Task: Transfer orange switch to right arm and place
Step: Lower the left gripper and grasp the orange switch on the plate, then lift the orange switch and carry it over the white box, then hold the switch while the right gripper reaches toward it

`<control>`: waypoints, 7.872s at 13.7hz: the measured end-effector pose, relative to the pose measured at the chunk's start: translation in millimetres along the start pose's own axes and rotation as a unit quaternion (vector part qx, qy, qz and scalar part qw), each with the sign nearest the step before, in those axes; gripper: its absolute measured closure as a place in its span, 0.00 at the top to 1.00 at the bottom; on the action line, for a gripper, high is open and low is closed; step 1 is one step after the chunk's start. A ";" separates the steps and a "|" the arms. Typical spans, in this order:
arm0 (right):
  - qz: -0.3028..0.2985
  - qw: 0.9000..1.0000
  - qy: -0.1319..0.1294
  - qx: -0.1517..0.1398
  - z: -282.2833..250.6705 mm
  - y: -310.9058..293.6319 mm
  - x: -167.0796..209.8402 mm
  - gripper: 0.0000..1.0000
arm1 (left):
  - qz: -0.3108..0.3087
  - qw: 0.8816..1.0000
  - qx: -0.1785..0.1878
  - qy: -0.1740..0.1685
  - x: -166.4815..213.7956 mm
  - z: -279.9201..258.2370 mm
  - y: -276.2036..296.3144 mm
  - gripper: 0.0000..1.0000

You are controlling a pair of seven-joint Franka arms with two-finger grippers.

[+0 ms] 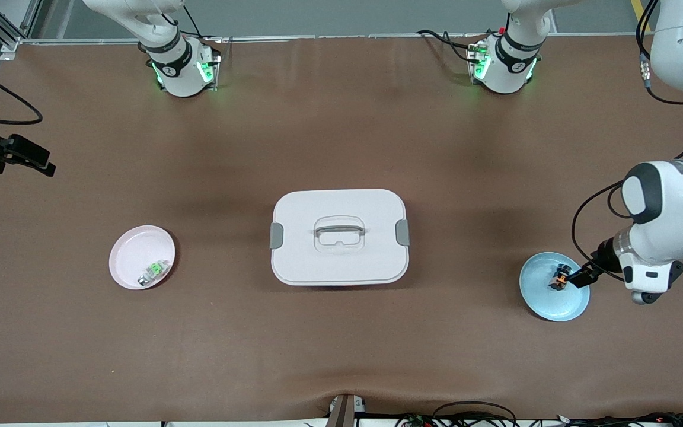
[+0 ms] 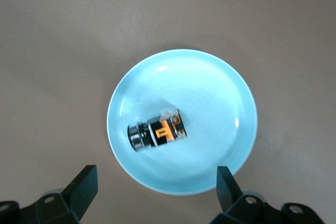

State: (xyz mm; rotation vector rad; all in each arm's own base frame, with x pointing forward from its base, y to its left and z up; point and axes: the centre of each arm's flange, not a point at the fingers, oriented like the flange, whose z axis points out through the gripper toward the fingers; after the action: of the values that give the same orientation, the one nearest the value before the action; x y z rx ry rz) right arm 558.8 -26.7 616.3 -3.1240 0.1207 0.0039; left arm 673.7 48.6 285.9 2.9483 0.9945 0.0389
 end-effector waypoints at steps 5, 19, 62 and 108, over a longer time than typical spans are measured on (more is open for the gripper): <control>0.000 1.000 0.000 0.000 0.0 0.1 0.0 1.00 | 0.008 1.000 -0.010 0.015 1.6 40.7 1.8 1.00; 0.001 1.000 -0.002 0.001 1.3 0.9 -0.1 1.00 | -0.001 1.000 -0.017 0.015 -6.3 88.7 -16.0 1.00; 0.005 1.000 -0.005 0.006 2.9 4.2 -0.5 1.00 | -0.069 0.994 -0.069 -0.050 -136.1 -84.7 171.6 0.78; 0.130 0.926 0.064 0.348 134.2 -117.0 -5.0 1.00 | -0.270 0.913 -0.153 -0.265 -423.2 -168.2 369.7 0.78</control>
State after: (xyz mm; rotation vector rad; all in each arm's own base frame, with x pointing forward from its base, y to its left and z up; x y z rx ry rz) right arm 562.6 92.4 483.9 -2.3744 0.4301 -0.1934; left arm 555.1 -498.4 461.4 2.1262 1.4774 -0.5297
